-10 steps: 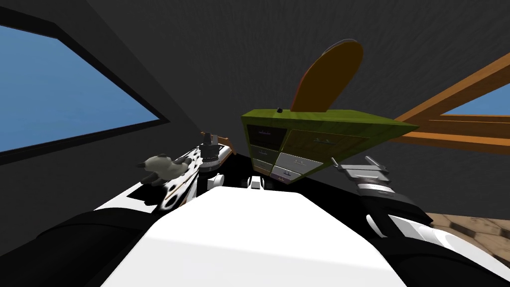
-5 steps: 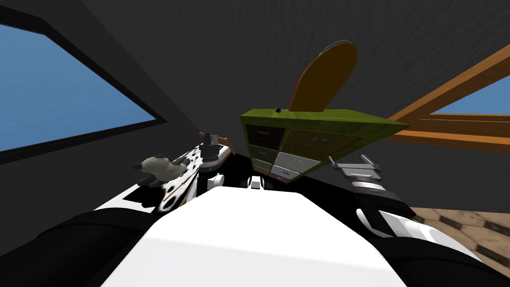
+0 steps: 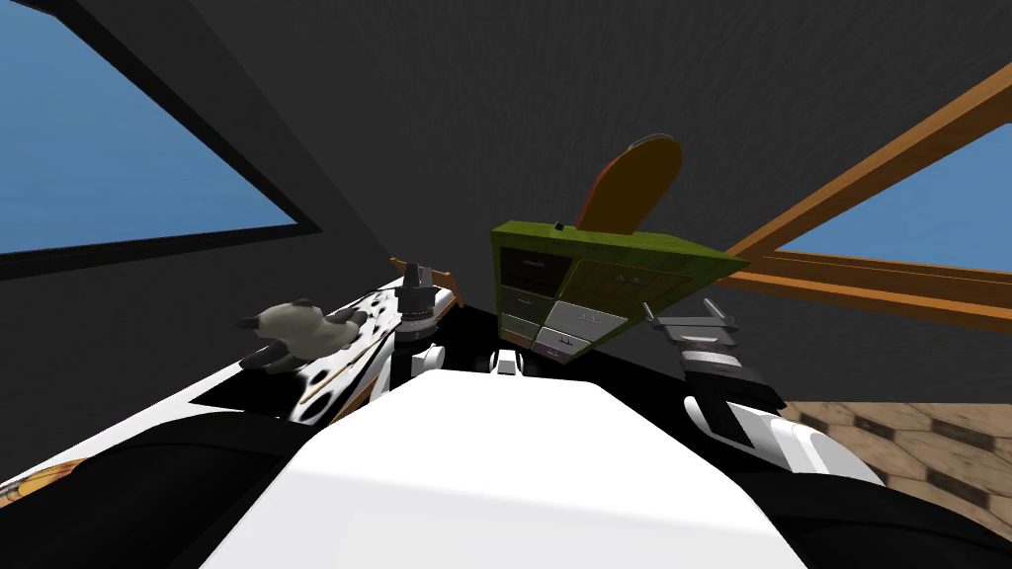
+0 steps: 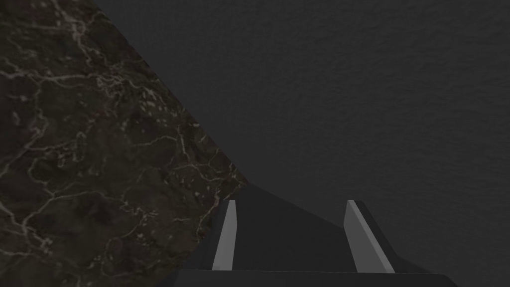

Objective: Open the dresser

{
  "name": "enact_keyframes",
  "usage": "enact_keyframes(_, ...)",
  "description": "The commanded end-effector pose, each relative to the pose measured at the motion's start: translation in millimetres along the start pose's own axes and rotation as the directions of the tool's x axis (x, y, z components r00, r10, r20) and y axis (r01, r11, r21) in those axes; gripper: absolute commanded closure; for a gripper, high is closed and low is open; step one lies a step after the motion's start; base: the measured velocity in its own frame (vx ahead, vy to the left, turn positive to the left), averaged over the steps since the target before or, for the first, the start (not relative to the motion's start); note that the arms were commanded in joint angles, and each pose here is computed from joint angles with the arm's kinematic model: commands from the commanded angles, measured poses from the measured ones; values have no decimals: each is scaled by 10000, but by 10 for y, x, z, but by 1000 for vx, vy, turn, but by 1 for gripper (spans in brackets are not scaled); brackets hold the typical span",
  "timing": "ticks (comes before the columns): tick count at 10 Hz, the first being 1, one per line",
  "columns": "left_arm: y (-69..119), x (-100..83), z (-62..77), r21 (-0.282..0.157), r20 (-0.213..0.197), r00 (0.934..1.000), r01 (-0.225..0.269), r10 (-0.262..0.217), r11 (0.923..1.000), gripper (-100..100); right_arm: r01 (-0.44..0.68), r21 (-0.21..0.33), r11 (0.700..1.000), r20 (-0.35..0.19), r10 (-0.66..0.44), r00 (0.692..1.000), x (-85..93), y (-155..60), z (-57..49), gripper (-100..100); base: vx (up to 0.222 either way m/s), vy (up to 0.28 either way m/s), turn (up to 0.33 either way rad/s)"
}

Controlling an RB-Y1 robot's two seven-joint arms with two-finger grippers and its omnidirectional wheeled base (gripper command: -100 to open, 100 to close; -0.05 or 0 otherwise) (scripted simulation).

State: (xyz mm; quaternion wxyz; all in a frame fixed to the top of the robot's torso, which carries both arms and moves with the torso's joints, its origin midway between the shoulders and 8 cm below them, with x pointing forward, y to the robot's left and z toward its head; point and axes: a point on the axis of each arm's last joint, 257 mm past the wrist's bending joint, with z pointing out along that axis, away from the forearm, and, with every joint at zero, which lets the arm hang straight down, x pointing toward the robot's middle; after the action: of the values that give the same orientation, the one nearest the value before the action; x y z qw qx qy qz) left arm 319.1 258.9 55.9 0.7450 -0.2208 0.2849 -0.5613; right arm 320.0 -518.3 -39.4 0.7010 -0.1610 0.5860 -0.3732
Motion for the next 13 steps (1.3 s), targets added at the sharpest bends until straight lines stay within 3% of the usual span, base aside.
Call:
enact_keyframes(1,0,0,0,0,0,10000,0,0,10000,0,-105,136,9999,318,100,9994,-44,91,40,-100,-5,-19,-32)
enact_keyframes(13,0,0,0,1,0,10000,1,-1,10000,0,-74,477,9988,2441,-44,9697,-542,479,405,-100,-12,-6,-37)
